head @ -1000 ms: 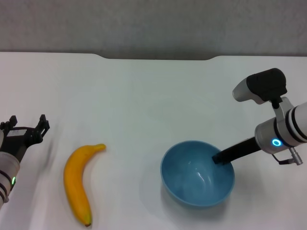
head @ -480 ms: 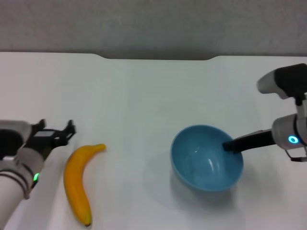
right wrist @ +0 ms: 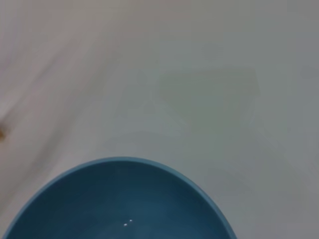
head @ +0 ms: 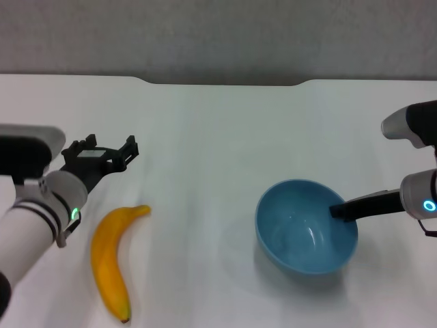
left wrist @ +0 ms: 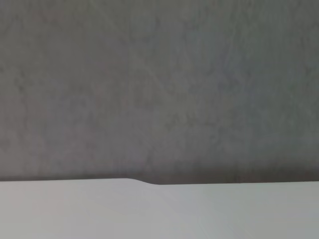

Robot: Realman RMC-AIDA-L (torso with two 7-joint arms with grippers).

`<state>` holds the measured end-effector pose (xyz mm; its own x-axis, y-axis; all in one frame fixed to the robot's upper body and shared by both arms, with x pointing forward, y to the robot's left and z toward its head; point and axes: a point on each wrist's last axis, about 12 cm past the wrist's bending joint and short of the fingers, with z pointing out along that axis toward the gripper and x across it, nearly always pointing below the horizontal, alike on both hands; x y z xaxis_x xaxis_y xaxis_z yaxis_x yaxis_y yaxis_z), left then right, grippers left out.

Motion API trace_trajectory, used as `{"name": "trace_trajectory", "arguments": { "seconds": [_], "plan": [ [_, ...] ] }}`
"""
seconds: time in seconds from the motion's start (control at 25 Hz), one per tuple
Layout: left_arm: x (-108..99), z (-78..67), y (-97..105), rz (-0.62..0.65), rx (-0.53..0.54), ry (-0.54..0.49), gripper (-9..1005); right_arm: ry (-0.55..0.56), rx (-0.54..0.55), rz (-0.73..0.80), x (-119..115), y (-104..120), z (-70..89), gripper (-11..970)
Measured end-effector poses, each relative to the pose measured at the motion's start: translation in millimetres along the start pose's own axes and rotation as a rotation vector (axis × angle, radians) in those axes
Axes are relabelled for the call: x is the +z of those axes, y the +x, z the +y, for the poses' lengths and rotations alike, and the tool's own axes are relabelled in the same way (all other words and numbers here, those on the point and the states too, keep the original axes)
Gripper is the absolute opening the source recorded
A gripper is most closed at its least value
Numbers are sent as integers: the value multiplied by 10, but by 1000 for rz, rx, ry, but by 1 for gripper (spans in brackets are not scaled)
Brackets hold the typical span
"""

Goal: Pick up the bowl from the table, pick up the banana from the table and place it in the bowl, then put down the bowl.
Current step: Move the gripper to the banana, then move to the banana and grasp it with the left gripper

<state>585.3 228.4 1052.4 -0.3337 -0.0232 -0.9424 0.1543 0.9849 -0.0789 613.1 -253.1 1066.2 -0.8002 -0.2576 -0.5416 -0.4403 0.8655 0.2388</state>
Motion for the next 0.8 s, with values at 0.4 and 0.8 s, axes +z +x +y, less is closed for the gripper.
{"name": "trace_trajectory", "arguments": {
  "seconds": [0.4,0.8],
  "plan": [
    [114,188,-322,194,-12,89,794,11,3,0,11,25,-17,31],
    [220,273,-633,362,148,159,789,14,14,7,18,71,-35,31]
  ]
}}
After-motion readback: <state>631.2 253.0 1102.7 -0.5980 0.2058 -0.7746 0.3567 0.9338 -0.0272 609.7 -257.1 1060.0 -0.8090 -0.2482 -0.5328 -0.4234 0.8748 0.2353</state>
